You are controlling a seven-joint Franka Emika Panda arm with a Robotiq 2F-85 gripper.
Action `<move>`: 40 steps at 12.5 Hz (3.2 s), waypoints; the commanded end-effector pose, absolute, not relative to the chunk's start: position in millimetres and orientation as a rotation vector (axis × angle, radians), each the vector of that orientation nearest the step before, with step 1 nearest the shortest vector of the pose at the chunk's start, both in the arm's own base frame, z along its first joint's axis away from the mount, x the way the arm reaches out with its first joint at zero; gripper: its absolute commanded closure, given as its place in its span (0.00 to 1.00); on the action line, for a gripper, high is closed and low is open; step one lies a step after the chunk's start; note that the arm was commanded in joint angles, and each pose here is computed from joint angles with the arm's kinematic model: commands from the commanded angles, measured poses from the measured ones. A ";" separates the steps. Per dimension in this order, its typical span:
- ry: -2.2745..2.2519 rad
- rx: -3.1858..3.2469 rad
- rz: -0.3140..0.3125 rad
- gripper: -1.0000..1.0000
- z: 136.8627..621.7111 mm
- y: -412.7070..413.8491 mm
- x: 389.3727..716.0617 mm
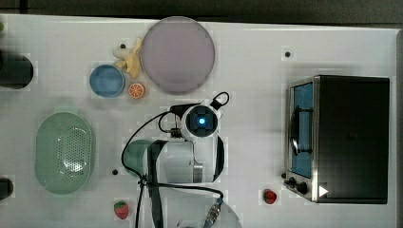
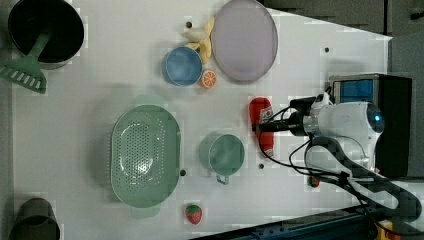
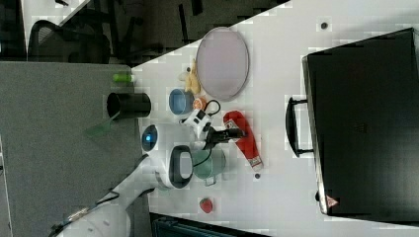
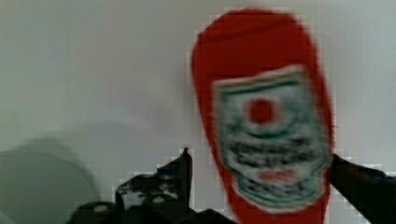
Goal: Pick Ketchup from the table and place it in strainer.
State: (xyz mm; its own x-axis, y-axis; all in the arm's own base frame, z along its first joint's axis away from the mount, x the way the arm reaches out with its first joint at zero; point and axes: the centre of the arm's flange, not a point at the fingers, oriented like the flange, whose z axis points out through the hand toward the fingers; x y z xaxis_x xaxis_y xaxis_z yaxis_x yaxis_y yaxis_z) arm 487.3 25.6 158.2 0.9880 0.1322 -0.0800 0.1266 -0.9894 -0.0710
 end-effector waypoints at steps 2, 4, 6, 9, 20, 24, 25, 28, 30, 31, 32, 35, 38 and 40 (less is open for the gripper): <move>-0.232 -3.061 0.060 0.15 149.4 23.8 491.6; -0.230 -3.064 0.032 0.37 156.2 24.4 494.9; -0.203 -3.071 -0.010 0.37 172.3 23.1 499.9; -0.110 -3.087 -0.154 0.37 232.1 24.4 514.7; 0.039 -3.124 -0.023 0.37 400.1 209.5 482.9; 0.163 -3.092 -0.002 0.37 386.4 299.6 447.1; 0.180 -3.069 -0.001 0.37 377.7 318.1 440.4; 0.303 -2.961 0.021 0.37 343.7 361.8 428.9; 0.349 -2.893 0.048 0.37 317.8 378.6 427.2; 0.331 -2.885 0.063 0.33 302.8 382.8 426.0; 0.302 -2.889 0.079 0.24 287.9 386.0 424.1; 0.306 -2.860 0.098 0.00 259.7 388.5 426.8; 0.409 -2.854 0.038 0.00 283.5 378.5 437.8; 0.490 -2.922 -0.005 0.00 321.9 352.2 448.7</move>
